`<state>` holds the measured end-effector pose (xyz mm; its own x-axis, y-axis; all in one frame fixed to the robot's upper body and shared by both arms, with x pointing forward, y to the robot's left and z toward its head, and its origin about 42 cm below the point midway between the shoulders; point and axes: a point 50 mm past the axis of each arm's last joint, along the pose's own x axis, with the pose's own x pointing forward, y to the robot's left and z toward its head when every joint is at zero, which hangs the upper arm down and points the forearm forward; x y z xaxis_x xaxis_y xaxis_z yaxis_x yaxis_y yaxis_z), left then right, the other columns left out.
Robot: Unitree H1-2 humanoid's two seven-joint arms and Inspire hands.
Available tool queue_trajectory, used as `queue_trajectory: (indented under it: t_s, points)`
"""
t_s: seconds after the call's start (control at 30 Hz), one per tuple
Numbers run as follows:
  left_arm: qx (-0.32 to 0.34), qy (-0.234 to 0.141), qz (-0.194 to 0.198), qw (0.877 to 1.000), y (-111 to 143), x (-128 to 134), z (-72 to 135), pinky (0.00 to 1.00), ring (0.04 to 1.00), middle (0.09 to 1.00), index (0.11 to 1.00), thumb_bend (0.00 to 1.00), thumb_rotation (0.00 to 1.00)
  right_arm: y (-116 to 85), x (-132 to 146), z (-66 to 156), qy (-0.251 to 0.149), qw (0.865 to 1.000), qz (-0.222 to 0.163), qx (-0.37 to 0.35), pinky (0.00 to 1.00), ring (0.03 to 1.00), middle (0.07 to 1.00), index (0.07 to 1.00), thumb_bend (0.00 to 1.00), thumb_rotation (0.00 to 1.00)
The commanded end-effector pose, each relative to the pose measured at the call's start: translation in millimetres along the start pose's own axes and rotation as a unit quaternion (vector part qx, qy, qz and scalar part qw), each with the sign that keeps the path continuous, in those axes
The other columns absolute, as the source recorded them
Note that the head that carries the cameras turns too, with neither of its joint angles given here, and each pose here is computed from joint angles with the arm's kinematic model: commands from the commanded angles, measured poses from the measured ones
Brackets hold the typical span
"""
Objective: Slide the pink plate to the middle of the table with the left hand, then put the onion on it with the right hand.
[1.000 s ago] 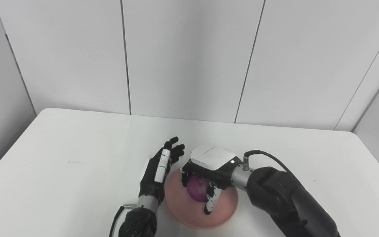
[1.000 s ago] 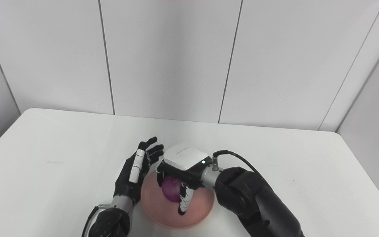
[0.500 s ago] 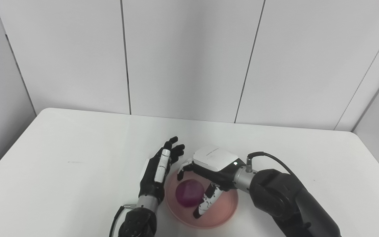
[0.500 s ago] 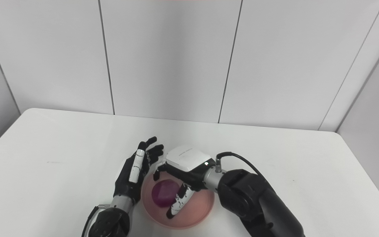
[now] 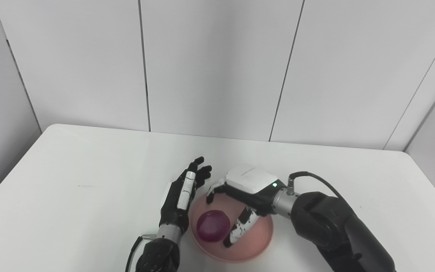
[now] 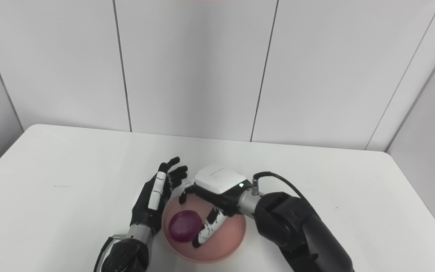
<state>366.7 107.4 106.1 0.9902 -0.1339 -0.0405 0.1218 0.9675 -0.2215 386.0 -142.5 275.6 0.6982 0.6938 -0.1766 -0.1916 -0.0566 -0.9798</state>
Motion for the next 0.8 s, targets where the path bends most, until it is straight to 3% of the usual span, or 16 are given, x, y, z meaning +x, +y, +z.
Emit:
queue_trajectory:
  t_s: [0.0, 0.2, 0.3, 0.37, 0.47, 0.63, 0.7, 0.77]
  points:
    - [-0.013, 0.126, 0.028, 0.992, 13.4, -28.5, -57.9, 0.92, 0.829, 0.806, 0.827, 0.72, 0.92, -27.3, -6.0, 2.2, -0.022, 0.996, -0.08, -0.014, 0.6, 0.703, 0.742, 0.702, 1.0, 0.58]
    - [-0.019, 0.128, 0.031, 0.991, 15.1, -27.8, -58.2, 0.92, 0.827, 0.805, 0.824, 0.73, 0.9, -33.0, -19.3, -13.7, 0.009, 0.973, -0.194, 0.122, 0.57, 0.701, 0.735, 0.712, 0.99, 0.74]
    - [-0.015, 0.127, 0.031, 0.991, 16.2, -27.2, -58.1, 0.91, 0.826, 0.805, 0.826, 0.73, 0.91, -29.8, -27.4, -22.3, 0.022, 0.945, -0.246, 0.216, 0.63, 0.757, 0.781, 0.749, 0.95, 0.84]
    - [-0.015, 0.126, 0.031, 0.991, 16.4, -27.1, -57.7, 0.91, 0.827, 0.804, 0.825, 0.73, 0.91, -22.8, -32.2, -27.6, 0.025, 0.921, -0.27, 0.279, 0.69, 0.802, 0.823, 0.785, 0.93, 0.91]
    - [-0.015, 0.125, 0.031, 0.992, 16.8, -27.0, -57.3, 0.9, 0.822, 0.797, 0.823, 0.74, 0.91, -4.9, -37.1, -34.4, 0.03, 0.876, -0.284, 0.388, 0.73, 0.835, 0.858, 0.844, 0.91, 0.99]
    - [-0.018, 0.124, 0.031, 0.992, 17.7, -27.4, -56.0, 0.91, 0.827, 0.804, 0.823, 0.74, 0.9, 26.2, -39.6, -36.2, 0.049, 0.795, -0.29, 0.531, 0.95, 0.965, 0.942, 0.904, 0.91, 1.0]
    - [-0.02, 0.124, 0.031, 0.992, 18.1, -27.5, -55.4, 0.91, 0.828, 0.804, 0.823, 0.74, 0.89, 42.3, -37.3, -36.1, 0.064, 0.759, -0.295, 0.577, 0.98, 0.985, 0.952, 0.908, 0.93, 1.0]
    - [-0.018, 0.123, 0.032, 0.992, 18.7, -27.5, -55.2, 0.91, 0.825, 0.8, 0.822, 0.75, 0.89, 55.3, -34.2, -36.7, 0.075, 0.732, -0.302, 0.606, 1.0, 0.997, 0.966, 0.919, 0.95, 1.0]
